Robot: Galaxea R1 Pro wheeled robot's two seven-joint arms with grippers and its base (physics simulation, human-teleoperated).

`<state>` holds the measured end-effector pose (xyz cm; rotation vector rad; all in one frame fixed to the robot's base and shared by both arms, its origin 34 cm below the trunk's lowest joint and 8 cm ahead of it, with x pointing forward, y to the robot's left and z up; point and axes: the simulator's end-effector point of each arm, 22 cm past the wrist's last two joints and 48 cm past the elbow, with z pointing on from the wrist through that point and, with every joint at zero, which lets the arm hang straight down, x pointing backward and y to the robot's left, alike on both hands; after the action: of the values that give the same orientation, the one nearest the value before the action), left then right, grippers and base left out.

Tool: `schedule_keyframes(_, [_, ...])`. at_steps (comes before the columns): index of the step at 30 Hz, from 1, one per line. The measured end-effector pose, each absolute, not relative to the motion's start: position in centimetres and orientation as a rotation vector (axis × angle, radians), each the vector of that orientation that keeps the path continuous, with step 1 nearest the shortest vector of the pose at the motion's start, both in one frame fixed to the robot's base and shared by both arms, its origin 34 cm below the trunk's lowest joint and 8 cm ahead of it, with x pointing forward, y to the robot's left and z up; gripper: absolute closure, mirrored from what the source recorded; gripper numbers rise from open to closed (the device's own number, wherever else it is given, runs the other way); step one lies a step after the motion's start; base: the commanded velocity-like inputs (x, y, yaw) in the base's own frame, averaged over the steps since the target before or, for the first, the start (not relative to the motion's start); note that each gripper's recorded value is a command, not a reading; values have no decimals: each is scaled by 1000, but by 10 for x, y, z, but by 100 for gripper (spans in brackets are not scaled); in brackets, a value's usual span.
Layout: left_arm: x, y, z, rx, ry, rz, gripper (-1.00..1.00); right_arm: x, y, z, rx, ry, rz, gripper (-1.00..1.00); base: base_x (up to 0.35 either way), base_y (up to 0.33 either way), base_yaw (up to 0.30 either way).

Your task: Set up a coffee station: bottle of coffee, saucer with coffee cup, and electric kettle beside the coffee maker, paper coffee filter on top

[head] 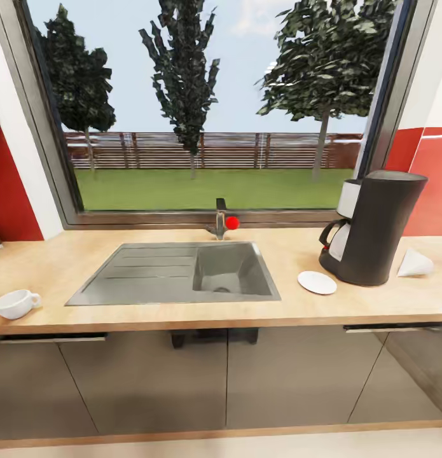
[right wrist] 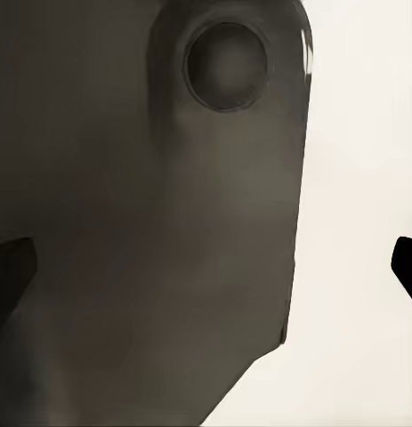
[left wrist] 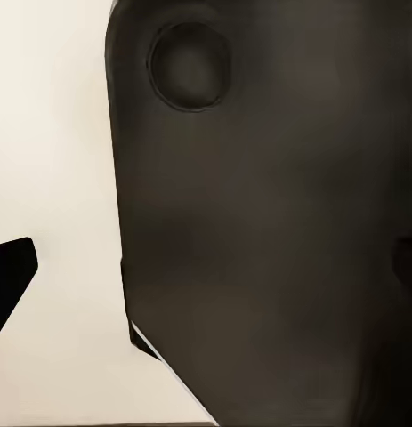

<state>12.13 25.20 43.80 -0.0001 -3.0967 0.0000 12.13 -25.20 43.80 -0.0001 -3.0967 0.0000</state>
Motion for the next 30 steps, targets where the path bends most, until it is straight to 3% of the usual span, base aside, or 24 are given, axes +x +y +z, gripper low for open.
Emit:
schedule_keyframes(5, [137,239,438,-17,-3139,28,-100,154,-256,437,9,-3155,6,-100,0,0,0])
schedule_keyframes(20, [141,239,438,-17,-3146,28,-100,155,-256,437,9,-3155,6,-100,0,0,0])
schedule_keyframes(29, [176,238,439,9,-3247,24,-100,230,-298,443,-4,-3300,101,-100,0,0,3])
schedule_keyframes(30, [212,239,443,12,-3342,23,-100,309,-300,461,3,-3537,116,-100,0,0,96])
